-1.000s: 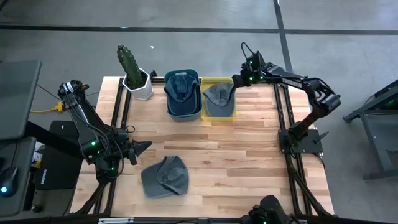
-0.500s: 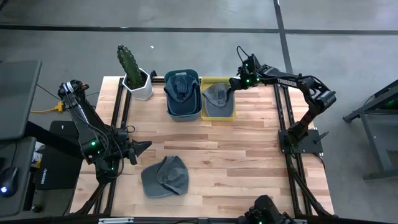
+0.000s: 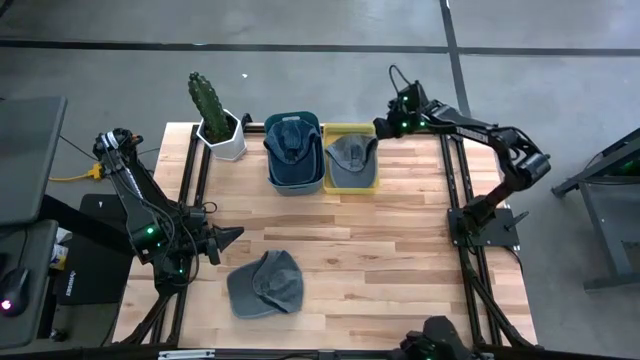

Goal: Pick & Place hat
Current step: Put the gray cap into the yellow bin

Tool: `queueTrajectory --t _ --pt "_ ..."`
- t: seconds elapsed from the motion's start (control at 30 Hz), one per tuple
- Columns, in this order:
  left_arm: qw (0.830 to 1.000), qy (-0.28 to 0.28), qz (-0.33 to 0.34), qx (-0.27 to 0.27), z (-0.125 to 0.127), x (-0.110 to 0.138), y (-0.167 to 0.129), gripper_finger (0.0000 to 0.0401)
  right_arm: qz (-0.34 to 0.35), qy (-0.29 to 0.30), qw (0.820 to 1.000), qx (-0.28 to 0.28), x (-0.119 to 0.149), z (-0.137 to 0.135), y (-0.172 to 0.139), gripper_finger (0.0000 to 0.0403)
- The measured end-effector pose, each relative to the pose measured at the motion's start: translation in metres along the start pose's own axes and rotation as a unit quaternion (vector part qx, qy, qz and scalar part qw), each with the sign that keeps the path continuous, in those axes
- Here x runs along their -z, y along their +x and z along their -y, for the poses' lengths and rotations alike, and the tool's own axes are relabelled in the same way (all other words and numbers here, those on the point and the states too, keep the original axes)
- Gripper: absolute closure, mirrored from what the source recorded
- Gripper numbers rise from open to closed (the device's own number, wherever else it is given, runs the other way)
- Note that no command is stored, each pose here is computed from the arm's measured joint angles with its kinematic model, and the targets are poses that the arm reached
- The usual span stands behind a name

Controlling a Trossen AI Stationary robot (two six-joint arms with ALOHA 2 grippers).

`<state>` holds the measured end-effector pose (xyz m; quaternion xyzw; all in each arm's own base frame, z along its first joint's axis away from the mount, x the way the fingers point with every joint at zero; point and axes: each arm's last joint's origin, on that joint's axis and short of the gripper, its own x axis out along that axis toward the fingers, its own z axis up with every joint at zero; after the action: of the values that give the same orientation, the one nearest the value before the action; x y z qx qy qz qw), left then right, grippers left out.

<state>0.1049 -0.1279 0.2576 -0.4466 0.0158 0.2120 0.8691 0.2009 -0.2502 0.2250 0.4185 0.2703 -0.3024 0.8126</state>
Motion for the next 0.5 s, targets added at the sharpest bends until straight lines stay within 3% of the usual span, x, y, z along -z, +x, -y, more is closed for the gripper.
queueTrajectory --t 0.27,0.5 --pt "1.0 0.0 -0.012 -0.004 0.0 0.001 0.0 0.0401 0.056 -0.022 0.998 -0.025 -0.005 -0.017 -0.038 0.0403" --pt "0.996 0.01 -0.088 -0.033 -0.003 0.005 0.0 0.0401 0.091 -0.072 0.99 -0.074 0.001 -0.041 -0.08 0.0403"
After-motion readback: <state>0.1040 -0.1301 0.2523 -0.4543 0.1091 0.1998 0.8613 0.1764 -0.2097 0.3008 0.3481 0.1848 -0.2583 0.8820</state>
